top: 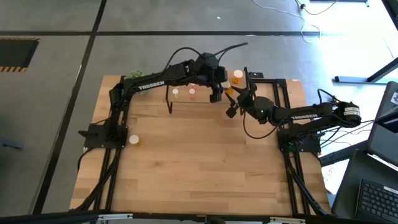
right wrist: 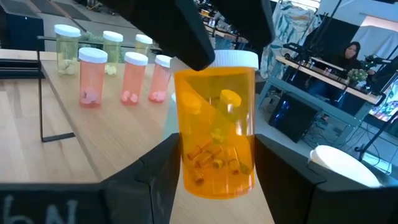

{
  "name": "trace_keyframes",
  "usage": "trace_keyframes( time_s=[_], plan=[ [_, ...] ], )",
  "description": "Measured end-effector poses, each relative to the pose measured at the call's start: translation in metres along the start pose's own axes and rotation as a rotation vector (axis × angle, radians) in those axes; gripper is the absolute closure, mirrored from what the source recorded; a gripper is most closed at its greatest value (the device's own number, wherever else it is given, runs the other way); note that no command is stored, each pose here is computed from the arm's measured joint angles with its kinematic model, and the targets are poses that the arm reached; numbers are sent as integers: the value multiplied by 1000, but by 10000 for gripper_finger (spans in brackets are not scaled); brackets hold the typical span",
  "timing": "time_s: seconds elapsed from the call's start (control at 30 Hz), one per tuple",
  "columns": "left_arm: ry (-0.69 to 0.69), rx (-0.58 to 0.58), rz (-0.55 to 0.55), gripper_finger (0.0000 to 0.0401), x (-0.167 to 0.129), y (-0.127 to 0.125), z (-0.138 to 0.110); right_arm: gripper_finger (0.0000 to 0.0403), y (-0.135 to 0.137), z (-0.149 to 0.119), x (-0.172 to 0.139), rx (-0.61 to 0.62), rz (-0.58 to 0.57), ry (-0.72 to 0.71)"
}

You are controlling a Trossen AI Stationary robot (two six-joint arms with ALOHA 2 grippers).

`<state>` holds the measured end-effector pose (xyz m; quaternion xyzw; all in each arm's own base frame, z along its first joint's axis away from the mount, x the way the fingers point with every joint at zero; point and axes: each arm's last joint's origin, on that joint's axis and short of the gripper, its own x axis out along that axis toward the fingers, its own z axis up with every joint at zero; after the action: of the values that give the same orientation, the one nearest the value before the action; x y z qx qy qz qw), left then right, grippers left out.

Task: Pick and place medicine bottles onto shelf by color
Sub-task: Put the right orange pill bottle on the shelf aligned with the other orange pill bottle

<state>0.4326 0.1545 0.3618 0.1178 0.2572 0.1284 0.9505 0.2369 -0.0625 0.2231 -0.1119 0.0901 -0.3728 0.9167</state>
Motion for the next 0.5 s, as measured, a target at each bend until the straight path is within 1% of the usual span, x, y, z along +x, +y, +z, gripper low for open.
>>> trace_keyframes(
  time_s=[0.1, 0.23, 0.5],
  plan=[
    [12, -45, -10, 176, 0, 1, -2, 207, 0, 0, 0, -1, 1, 1],
    [57, -113, -54, 174, 0, -1, -7, 207, 0, 0, 0, -3, 2, 4],
    [63, -121, -60, 174, -1, -1, -7, 207, 0, 0, 0, -24, 0, 3]
  ],
)
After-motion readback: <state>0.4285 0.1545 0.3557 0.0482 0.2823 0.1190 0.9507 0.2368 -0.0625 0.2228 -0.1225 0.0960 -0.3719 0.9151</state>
